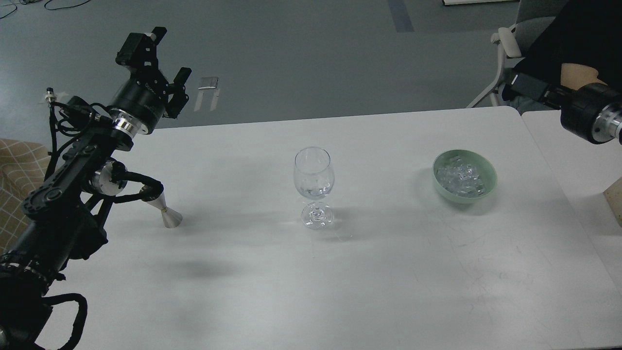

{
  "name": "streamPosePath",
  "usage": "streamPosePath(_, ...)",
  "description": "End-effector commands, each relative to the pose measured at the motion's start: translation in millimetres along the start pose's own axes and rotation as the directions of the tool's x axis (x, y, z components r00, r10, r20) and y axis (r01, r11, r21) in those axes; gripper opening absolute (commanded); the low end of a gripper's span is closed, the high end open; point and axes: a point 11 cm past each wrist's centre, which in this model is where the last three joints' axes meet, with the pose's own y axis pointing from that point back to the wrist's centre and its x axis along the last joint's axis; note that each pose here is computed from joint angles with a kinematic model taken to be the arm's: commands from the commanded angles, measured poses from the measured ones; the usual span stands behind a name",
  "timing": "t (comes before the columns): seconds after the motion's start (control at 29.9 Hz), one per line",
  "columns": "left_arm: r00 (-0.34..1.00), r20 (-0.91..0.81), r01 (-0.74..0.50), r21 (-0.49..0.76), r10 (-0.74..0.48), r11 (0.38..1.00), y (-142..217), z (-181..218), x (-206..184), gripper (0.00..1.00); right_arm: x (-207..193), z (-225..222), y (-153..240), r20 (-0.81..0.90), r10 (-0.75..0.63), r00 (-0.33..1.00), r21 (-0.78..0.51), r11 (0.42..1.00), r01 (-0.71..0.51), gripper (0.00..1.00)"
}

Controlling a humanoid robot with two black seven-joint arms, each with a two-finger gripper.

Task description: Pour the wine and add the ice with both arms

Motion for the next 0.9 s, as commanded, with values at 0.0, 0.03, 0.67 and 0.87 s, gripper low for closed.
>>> streamPosePath(0.0, 1.0, -0.01, 0.005, 0.002, -0.005, 1.0, -1, -4, -5, 0.98, -24, 1, 12, -0.148, -0.05, 0.988, 0.018, 0.998, 0.053, 1.0)
streamPosePath(0.03, 1.0, -0.01, 0.005, 0.002, -0.005, 1.0, -1, -4, -5, 0.98, -24, 1, 12, -0.148, -0.05, 0.988, 0.018, 0.998, 0.054, 1.0)
streamPosePath(0.67, 0.999, -0.024, 0.022, 0.006, -0.022, 1.0, -2, -9, -12, 0.98, -120, 10, -17, -0.166, -0.004, 0.986, 0.033, 0.999, 0.01, 0.61)
streamPosePath(0.87, 0.999, -0.024, 0.023, 0.0, -0.023, 1.0, -3, -6, -12, 0.98, -129, 15, -13, -0.161, -0.026, 0.987, 0.02, 0.999, 0.029, 0.58)
